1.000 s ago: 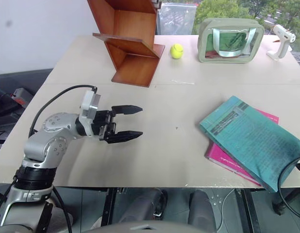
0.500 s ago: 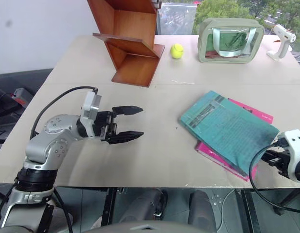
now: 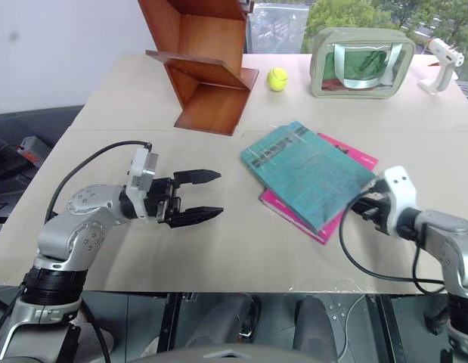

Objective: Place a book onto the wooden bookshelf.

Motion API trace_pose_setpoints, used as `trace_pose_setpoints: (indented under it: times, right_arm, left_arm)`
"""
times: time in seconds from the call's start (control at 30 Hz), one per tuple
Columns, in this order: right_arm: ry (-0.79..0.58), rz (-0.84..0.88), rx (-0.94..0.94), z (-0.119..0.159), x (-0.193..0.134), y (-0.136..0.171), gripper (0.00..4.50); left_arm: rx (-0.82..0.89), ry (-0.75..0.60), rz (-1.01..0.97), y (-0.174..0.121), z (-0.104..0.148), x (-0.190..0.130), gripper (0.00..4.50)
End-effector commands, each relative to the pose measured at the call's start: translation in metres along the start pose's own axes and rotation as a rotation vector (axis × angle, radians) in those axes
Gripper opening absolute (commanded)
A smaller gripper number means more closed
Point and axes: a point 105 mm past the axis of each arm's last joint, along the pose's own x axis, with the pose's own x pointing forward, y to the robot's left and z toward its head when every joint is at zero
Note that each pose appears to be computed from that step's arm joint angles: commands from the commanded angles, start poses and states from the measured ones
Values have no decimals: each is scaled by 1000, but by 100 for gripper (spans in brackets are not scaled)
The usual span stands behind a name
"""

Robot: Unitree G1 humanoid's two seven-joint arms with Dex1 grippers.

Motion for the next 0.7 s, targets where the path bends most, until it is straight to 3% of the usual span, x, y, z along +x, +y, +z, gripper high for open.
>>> trace_pose_setpoints:
  times: [0.03, 0.13, 0.3, 0.37, 0.47, 0.6, 0.7]
  right_arm:
    - [-51, 23, -42, 16, 10, 7, 81]
    - [-85, -14, -70, 19, 1, 1, 81]
    - [-182, -82, -199, 19, -49, 5, 81]
    - [-212, -38, -241, 20, -70, 23, 132]
    - [-281, 3, -302, 33, -92, 48, 247]
    - [-376, 96, -365, 53, -97, 83, 431]
    - [-420, 156, -402, 64, -95, 103, 447]
  left_arm:
    - [37, -4, 28, -2, 9, -5, 450]
    - [29, 4, 69, -1, 7, -7, 450]
    - [18, 2, 147, 4, 2, -13, 450]
    - [-10, -11, 170, 7, 1, -14, 450]
    - [-36, -17, 196, 13, -2, -14, 450]
    - [-61, -8, 203, 19, -7, -15, 450]
    - [-82, 2, 203, 24, -8, -15, 450]
